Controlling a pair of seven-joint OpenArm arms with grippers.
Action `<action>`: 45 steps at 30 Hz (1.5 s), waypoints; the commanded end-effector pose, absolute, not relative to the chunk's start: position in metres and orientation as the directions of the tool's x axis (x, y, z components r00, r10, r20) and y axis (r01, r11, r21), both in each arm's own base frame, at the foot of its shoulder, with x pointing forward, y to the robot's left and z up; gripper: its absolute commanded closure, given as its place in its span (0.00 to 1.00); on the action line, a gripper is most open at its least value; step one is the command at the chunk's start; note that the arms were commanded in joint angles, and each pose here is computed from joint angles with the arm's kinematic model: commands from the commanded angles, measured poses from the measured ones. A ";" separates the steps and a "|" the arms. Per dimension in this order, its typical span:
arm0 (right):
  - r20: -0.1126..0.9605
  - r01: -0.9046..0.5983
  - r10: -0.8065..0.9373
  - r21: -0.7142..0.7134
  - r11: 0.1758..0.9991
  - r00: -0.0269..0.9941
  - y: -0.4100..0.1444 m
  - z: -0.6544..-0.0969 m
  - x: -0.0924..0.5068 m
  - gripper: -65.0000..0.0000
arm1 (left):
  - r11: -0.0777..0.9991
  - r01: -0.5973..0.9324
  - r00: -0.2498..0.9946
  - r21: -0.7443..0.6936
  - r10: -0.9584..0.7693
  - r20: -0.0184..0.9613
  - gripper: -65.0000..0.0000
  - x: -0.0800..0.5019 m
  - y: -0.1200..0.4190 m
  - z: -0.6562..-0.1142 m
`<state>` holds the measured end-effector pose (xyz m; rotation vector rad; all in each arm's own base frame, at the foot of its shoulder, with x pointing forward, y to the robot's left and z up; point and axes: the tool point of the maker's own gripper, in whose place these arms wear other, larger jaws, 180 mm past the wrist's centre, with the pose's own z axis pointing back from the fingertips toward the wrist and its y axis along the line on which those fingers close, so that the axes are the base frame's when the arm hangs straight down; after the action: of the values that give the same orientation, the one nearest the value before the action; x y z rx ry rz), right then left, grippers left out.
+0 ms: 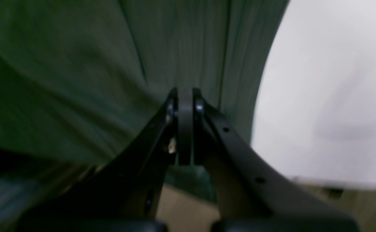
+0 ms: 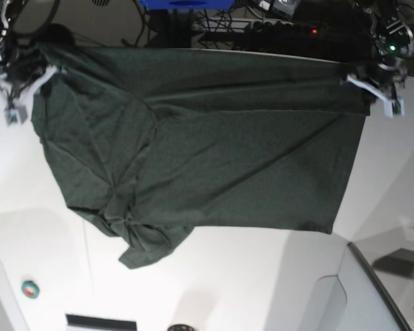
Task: Layout the t-shirt on the table in an organized manner, then fold the t-shirt properly
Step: 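Release the edge with the right gripper and move it onto the shirt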
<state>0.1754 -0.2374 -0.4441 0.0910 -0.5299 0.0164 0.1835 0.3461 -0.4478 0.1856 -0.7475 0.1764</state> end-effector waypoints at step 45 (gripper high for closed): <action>0.624 -0.208 0.047 0.187 0.960 0.780 -0.112 -0.418 0.429 1.00 | 0.827 -0.549 0.493 0.122 0.203 0.846 1.00 0.106 0.465 -0.322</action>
<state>0.4130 -0.1085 -0.4371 0.2537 -0.6075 0.1373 0.1026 0.4582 -0.3362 0.3789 -0.9166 0.4896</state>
